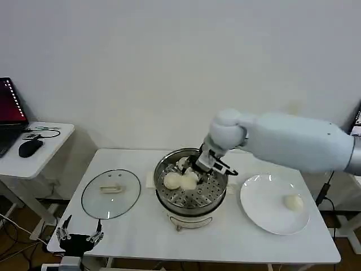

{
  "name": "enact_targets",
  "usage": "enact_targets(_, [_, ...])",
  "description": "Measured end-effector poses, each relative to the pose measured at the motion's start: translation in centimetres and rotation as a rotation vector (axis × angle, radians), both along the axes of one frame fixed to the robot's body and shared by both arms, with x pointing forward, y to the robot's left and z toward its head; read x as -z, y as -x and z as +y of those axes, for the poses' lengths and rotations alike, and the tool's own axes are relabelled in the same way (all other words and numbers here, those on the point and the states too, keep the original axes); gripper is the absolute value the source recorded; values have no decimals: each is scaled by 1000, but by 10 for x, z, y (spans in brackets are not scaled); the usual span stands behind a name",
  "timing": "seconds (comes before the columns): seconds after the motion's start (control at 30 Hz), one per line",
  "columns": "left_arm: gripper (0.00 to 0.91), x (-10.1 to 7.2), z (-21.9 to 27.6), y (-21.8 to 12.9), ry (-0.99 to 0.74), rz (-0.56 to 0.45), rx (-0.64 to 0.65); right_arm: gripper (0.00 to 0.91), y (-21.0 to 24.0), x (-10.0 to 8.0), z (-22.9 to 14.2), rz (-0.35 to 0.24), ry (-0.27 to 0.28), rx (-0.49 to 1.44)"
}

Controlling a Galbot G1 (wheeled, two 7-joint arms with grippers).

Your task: Take steamed baozi put them in steamer then cover it.

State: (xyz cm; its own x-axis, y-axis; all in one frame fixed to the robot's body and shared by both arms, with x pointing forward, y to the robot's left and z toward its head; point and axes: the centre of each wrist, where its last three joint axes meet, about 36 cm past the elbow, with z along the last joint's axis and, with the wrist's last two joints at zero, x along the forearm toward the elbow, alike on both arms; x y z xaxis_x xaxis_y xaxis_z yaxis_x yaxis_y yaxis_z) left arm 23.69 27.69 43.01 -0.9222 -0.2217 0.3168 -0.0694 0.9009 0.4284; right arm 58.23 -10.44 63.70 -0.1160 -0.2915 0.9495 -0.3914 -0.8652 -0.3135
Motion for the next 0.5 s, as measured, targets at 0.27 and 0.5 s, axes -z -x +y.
enact_targets(0.27, [907,-1,1,0,-2,-3,-1,635,5,20,5,8,46,-81])
enact_targets(0.5, [907,-1,1,-1,0,-5,0,635,5,31,9,10,67,-122])
